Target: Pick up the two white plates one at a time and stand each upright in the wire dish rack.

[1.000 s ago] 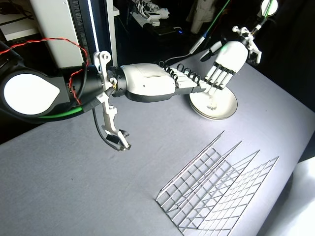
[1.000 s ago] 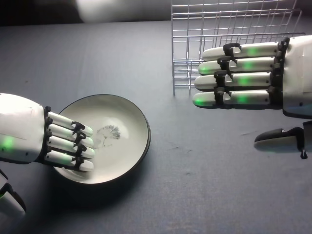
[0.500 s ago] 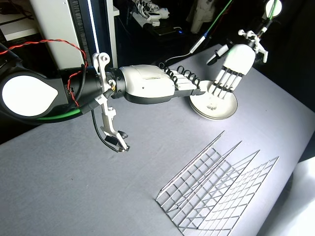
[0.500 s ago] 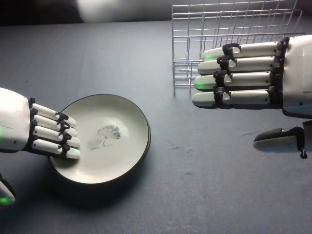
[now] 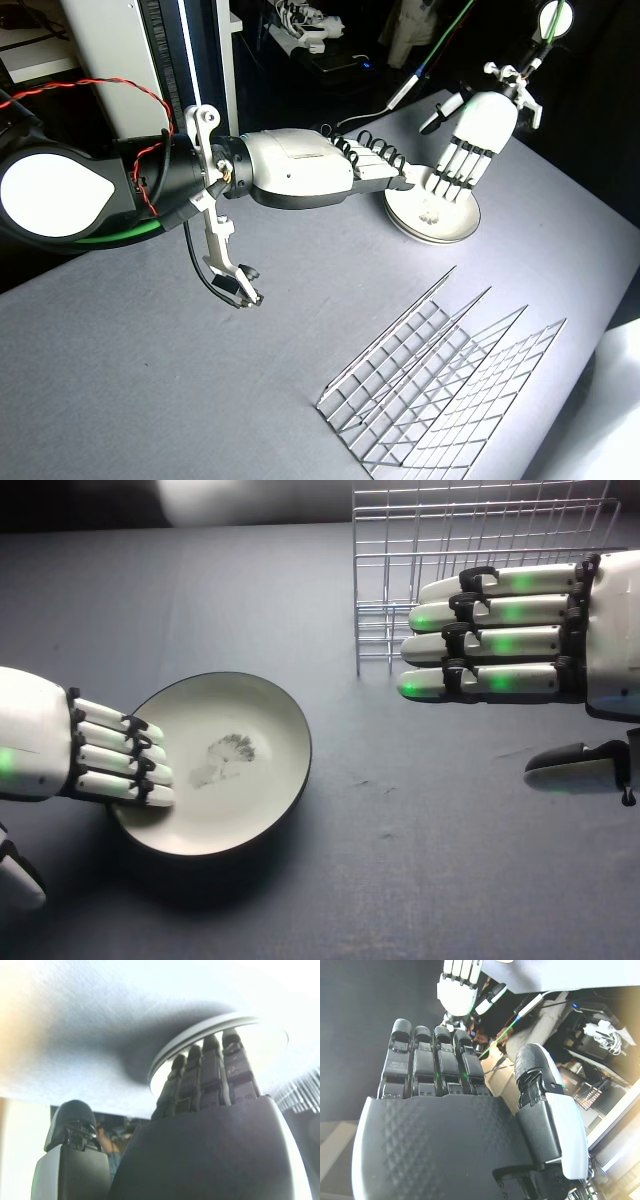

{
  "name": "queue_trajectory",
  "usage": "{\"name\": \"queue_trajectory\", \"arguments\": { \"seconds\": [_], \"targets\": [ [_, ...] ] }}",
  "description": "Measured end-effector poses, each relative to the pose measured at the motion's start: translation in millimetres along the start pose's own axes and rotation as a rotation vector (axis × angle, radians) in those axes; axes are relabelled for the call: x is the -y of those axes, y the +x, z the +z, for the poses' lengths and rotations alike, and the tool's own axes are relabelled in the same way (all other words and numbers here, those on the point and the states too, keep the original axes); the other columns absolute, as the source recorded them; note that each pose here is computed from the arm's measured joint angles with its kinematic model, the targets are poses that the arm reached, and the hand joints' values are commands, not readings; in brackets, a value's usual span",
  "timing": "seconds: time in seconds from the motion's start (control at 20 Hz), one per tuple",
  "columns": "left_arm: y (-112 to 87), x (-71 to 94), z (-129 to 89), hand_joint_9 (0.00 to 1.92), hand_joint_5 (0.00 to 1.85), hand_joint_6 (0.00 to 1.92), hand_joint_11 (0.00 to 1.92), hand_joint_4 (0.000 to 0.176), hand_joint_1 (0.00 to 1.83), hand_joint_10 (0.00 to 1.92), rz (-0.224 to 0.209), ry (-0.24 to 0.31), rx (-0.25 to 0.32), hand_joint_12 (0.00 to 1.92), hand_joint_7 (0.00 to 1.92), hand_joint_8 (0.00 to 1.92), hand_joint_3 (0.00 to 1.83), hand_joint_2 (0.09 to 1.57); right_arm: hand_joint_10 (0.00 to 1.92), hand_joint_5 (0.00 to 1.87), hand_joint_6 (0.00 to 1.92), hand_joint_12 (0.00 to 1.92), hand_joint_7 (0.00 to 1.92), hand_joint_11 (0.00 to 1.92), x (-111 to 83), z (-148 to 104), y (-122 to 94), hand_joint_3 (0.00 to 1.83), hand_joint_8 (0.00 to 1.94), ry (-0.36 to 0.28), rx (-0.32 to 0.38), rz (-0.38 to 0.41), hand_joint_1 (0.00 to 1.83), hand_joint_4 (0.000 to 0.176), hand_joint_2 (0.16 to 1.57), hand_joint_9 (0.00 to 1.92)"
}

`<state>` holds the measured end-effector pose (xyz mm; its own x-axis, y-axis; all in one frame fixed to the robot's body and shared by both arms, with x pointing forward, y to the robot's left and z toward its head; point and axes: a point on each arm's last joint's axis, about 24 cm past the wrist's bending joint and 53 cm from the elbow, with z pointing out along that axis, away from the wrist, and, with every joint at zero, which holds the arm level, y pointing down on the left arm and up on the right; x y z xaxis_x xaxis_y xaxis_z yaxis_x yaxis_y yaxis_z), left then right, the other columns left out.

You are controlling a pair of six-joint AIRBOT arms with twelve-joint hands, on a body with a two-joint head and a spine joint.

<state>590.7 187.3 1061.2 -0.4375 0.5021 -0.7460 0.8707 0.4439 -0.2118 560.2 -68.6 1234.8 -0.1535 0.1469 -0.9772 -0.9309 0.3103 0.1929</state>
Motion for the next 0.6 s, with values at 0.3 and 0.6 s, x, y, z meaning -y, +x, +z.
{"name": "queue_trajectory", "arguments": {
  "seconds": [0.3, 0.6],
  "targets": [
    [-11.6, 26.8, 25, 0.0, 0.0, 0.0, 0.0, 0.0, 0.0, 0.0, -0.016, 0.068, 0.039, 0.0, 0.0, 0.0, 0.01, 1.13, 0.0, 0.07, 0.0, 0.15, 0.03, 0.0, 7.3, -1, 4, 0.0, 0.0, 0.031, -0.017, 0.018, 0.0, 0.0, 1.4, 0.01],
    [-22.4, 40.1, 40, 0.0, 0.0, 0.0, 0.0, 0.0, 0.0, 0.0, -0.035, 0.092, 0.078, 0.0, 0.0, 0.0, 0.01, 1.12, 0.02, 0.15, 0.01, 0.52, 0.11, 0.0, -1.9, -3, -3, 0.0, 0.01, 0.008, 0.003, 0.036, 0.46, 0.0, 1.31, 0.1]
  ]
}}
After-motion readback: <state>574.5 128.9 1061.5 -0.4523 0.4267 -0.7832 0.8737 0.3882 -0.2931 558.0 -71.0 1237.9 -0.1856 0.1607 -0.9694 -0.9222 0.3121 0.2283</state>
